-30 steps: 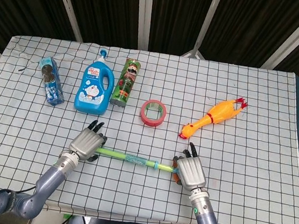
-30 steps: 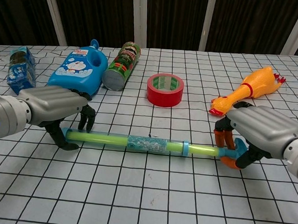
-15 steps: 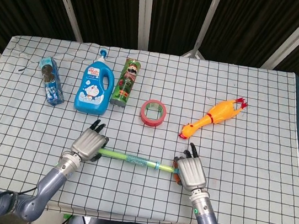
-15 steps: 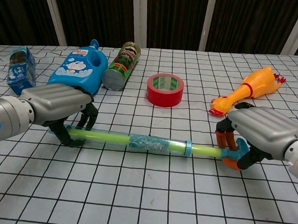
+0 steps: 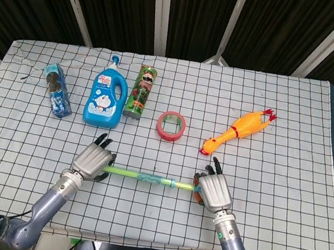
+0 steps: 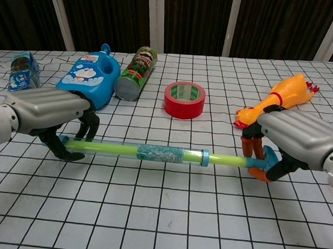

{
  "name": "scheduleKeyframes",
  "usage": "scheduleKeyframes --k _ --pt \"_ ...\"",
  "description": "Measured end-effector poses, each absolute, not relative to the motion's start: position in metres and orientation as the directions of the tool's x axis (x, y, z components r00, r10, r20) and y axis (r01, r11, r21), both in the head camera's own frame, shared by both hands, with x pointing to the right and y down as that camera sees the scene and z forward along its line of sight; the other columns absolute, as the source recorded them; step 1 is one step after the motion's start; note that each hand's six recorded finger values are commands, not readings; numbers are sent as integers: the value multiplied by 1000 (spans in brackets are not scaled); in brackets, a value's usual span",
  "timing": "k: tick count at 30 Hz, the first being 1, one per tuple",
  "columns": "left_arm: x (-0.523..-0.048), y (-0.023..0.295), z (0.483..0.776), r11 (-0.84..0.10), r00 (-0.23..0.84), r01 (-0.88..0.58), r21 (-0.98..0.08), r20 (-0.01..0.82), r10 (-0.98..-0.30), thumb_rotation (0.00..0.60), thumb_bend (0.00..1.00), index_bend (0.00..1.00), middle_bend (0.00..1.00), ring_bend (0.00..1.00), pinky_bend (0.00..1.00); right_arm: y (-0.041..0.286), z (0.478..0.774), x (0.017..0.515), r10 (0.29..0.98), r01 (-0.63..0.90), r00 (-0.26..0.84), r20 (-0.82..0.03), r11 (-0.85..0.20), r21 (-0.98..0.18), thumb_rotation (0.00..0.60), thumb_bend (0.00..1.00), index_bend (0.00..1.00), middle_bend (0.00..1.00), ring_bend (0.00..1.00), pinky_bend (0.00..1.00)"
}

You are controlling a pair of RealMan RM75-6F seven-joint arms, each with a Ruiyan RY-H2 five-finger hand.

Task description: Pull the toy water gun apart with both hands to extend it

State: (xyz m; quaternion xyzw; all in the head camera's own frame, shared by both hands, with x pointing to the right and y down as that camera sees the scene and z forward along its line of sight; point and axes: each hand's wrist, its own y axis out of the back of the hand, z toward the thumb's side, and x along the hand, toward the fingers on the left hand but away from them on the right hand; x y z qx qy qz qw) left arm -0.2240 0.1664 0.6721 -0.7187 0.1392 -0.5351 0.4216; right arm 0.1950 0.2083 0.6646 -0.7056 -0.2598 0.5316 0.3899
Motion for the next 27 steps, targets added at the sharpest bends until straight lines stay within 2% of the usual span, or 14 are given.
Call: scheduleKeyframes --k 27 --pt "-273 166 660 -616 338 278 -737 675 -656 600 499 591 630 130 5 201 662 218 799 -67 247 -548 -550 -832 600 500 691 599 256 0"
